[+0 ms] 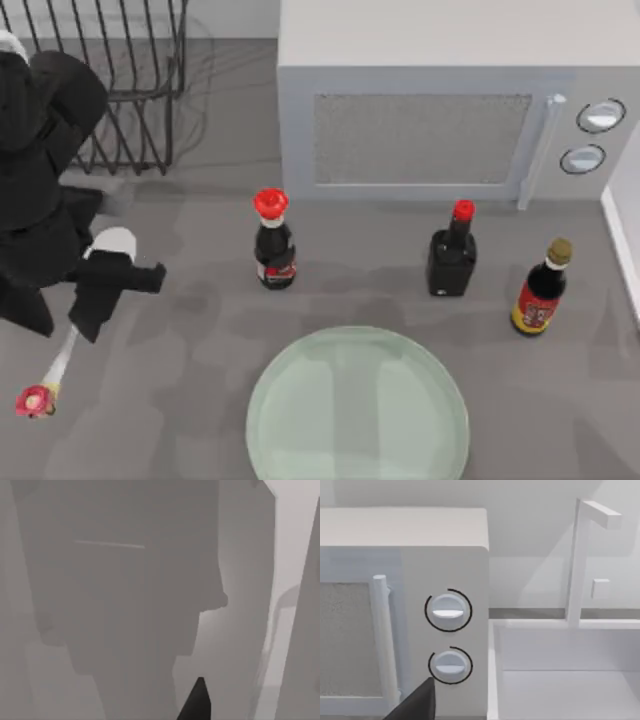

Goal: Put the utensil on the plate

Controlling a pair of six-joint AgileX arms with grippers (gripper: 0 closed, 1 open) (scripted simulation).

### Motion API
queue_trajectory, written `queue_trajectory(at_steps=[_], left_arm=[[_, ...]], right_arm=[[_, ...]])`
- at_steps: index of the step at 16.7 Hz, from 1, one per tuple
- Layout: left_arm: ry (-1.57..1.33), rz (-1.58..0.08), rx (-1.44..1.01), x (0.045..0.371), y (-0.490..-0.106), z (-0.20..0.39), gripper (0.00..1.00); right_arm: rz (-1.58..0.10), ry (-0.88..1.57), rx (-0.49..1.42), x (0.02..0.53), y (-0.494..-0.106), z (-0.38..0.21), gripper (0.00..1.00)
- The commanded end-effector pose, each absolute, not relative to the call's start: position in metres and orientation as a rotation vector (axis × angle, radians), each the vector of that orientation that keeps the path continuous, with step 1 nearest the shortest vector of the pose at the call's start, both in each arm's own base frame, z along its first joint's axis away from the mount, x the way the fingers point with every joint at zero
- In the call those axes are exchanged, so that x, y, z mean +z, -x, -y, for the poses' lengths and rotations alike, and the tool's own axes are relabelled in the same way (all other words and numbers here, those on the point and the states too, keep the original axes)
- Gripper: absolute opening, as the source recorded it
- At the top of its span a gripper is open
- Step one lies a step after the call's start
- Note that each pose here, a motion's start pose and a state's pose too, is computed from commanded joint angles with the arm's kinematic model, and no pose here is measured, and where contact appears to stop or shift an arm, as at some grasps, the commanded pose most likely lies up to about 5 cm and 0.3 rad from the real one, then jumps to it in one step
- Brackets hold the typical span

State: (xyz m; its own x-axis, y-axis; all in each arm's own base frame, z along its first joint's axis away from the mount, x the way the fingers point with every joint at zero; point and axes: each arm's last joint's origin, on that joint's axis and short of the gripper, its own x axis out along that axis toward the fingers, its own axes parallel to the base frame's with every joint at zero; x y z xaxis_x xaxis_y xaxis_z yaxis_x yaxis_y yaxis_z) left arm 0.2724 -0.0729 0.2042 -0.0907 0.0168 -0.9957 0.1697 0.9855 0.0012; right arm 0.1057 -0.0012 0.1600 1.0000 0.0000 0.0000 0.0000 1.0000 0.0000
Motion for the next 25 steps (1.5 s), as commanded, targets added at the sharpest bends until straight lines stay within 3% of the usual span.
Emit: queue_trajectory(at_steps=[6, 14, 25], left_arm=[[0.191, -1.655, 0.302, 0.195, -0.279, 0.140, 0.00], [0.676, -1.465, 0.830, 0.184, -0.256, 0.229, 0.00], [1.157, -1.208, 1.198, 0.181, -0.212, 0.296, 0.00]], right_arm=[[0.000, 0.000, 0.000, 0.160, -0.106, 0.001, 1.00], [0.000, 0.000, 0.000, 0.160, -0.106, 0.001, 1.00], [0.000, 0.000, 0.000, 0.160, -0.106, 0.001, 1.00]])
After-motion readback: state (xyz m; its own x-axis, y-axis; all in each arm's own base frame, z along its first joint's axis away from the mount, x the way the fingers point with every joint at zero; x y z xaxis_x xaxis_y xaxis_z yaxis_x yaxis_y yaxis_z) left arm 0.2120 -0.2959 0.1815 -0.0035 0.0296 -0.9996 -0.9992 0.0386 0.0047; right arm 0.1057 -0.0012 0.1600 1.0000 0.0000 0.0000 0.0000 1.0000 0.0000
